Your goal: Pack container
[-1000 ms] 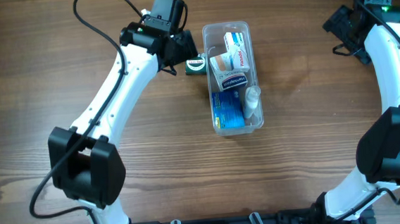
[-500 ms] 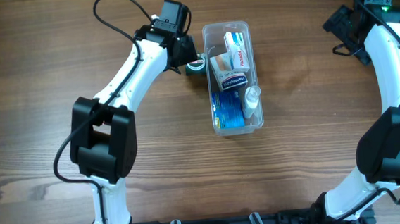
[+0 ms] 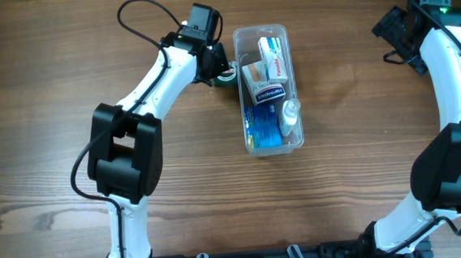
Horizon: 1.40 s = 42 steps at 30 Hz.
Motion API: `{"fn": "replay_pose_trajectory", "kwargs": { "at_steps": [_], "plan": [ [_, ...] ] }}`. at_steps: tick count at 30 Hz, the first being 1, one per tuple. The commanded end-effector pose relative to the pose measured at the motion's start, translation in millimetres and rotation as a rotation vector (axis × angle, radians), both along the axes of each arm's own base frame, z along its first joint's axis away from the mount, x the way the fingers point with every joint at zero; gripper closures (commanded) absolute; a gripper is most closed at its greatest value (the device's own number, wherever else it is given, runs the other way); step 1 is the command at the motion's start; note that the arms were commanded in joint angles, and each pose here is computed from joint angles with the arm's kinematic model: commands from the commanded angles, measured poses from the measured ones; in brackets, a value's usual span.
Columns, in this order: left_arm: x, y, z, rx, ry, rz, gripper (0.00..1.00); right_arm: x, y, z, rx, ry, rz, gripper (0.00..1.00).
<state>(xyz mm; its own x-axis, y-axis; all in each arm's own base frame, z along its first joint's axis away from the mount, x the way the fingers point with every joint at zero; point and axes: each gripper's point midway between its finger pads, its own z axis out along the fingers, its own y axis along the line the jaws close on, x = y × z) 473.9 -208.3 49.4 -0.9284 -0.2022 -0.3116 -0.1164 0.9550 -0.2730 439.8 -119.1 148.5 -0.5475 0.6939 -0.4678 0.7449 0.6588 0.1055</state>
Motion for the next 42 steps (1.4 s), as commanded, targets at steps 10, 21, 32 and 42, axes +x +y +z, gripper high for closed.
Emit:
{"fn": "replay_pose_trajectory", "kwargs": {
  "at_steps": [10, 21, 32, 42],
  "plan": [
    [-8, -19, -17, -0.05, 0.047, -0.049, 0.96, 0, -3, -7, -0.007, 0.014, -0.021, 0.0],
    [-12, -17, -42, -0.028, 0.087, -0.048, 0.96, 0, -3, -7, -0.007, 0.014, -0.021, 0.0],
    [-24, 32, -52, 0.215, 0.13, 0.036, 0.96, 0, -3, -7, -0.007, 0.014, -0.021, 0.0],
    [-45, 59, -54, 0.316, 0.209, 0.188, 0.96, 0, -3, -7, -0.007, 0.014, -0.021, 0.0]
  ]
}}
